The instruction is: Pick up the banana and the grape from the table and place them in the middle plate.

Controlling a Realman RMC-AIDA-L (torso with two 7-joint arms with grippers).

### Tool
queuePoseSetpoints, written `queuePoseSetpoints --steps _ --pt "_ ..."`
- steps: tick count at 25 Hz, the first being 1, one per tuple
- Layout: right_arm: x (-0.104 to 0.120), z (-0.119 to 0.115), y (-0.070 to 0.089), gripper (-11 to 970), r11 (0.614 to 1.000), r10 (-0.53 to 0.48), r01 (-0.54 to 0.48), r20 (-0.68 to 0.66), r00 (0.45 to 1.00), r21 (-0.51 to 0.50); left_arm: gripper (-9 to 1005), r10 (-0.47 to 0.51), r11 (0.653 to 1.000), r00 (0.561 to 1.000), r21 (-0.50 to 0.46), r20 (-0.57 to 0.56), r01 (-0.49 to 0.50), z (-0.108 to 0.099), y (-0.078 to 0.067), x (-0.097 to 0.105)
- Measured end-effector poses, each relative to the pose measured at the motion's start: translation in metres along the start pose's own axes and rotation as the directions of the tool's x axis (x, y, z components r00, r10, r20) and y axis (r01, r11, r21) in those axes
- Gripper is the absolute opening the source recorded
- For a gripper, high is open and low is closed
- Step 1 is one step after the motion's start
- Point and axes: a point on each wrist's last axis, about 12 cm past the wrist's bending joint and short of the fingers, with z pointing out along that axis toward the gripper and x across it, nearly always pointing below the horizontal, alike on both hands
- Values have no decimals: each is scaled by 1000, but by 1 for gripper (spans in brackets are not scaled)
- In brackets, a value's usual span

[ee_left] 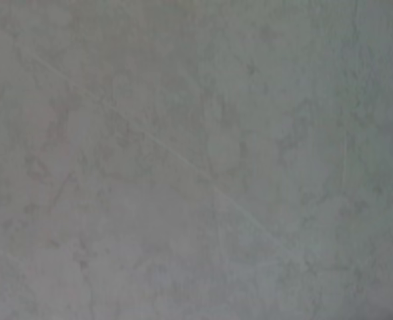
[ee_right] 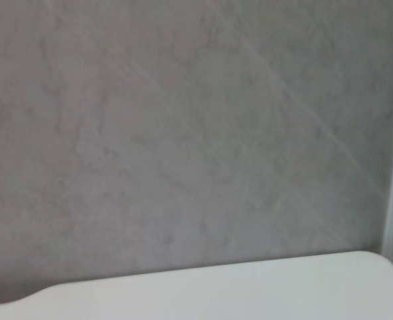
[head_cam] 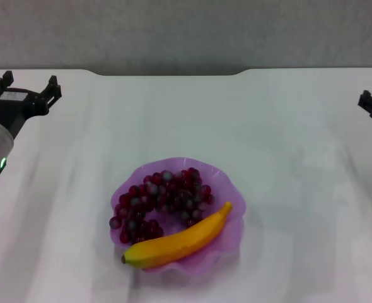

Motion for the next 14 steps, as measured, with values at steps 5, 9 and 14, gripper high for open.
queuePoseSetpoints --steps 5,9,14 --pt "1 -7 -6 883 998 40 -43 74 996 41 892 1 1000 1000 -2 -6 -1 0 1 2" --pt "6 -18 -2 883 998 39 -46 151 988 39 892 4 1000 1000 -9 -8 -4 -2 3 5" --pt "10 -32 15 883 1000 -13 20 276 961 -20 892 -13 1000 1000 -18 2 13 -3 5 7"
